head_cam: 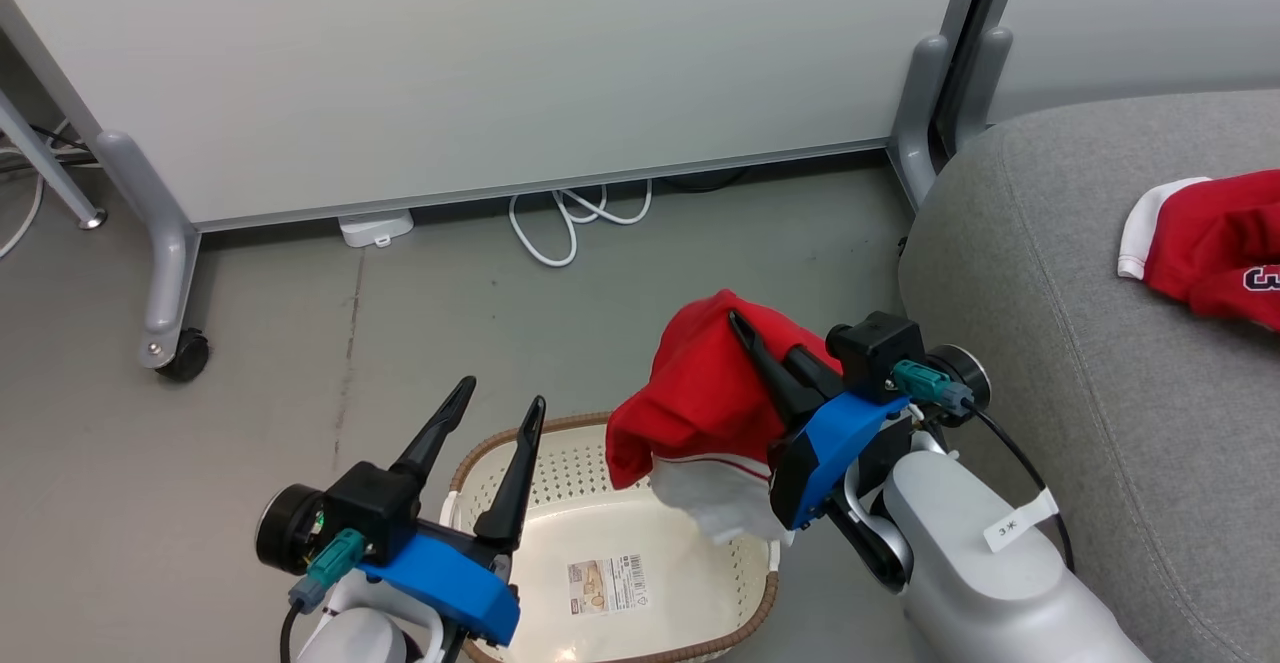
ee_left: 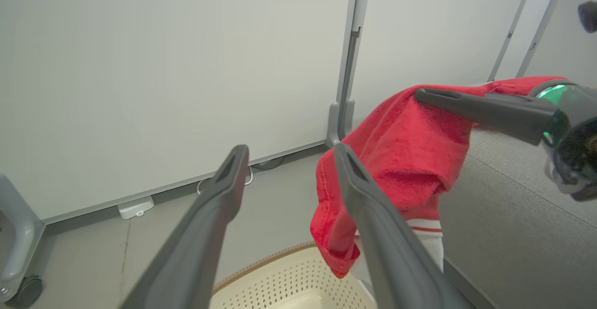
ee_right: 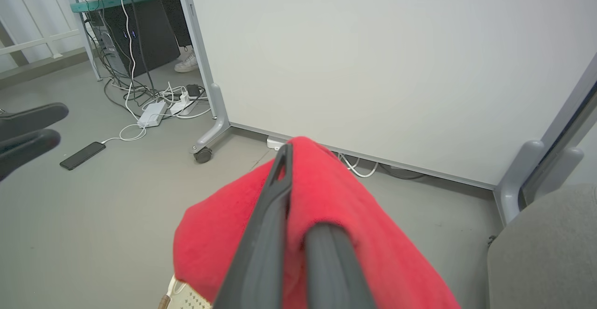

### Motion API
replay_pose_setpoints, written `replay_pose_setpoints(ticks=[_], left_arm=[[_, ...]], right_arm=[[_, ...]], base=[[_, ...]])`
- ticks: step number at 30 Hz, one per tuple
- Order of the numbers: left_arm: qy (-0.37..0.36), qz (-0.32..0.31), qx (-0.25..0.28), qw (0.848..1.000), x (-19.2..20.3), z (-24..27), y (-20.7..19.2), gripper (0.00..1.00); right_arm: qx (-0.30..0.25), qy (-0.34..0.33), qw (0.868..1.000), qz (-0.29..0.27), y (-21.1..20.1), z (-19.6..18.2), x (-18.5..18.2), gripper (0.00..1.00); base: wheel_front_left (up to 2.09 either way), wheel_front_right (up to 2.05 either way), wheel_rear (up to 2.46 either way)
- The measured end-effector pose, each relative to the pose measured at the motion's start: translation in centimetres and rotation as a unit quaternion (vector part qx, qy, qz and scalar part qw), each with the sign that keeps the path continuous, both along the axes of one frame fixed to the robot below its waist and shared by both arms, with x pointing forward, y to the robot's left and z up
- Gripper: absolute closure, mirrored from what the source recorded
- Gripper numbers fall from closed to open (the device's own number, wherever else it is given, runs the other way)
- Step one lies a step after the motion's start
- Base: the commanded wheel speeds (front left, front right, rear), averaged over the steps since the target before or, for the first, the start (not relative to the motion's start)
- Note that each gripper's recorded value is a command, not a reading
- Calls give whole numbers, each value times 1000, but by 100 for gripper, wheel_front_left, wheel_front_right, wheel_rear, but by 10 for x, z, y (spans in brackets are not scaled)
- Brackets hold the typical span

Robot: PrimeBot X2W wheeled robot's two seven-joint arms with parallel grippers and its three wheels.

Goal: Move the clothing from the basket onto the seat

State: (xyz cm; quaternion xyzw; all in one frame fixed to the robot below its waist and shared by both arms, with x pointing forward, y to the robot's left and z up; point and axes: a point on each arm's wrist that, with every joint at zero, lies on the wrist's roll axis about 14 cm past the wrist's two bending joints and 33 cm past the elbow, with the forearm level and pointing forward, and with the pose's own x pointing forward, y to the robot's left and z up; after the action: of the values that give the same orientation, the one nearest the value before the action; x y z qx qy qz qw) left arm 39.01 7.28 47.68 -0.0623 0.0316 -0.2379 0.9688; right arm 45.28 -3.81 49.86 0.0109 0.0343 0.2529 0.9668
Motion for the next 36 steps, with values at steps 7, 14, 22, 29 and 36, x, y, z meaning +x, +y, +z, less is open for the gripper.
replay_pose_setpoints(ticks=[7, 14, 22, 29, 36], left_arm=[[6, 22, -7, 1000, -8, -6, 8, 0], [5, 28, -11, 1000, -5, -5, 10, 0], [5, 6, -12, 1000, -2, -6, -7, 0], [1, -30, -17, 999, 2, -4, -31, 0], [1, -78, -18, 997, 6, -5, -62, 0]], right_arm=[[3, -3, 1000, -4, -2, 2, 0, 100], [4, 0, 1000, -9, -6, -1, -1, 100], [6, 1, 1000, -30, -21, -1, -1, 100], [6, -2, 998, -61, -46, 1, -3, 100], [6, -2, 994, -108, -82, 1, -11, 100]], base=[[0, 0, 0], [0, 0, 0], [0, 0, 0], [0, 0, 0], [0, 0, 0]])
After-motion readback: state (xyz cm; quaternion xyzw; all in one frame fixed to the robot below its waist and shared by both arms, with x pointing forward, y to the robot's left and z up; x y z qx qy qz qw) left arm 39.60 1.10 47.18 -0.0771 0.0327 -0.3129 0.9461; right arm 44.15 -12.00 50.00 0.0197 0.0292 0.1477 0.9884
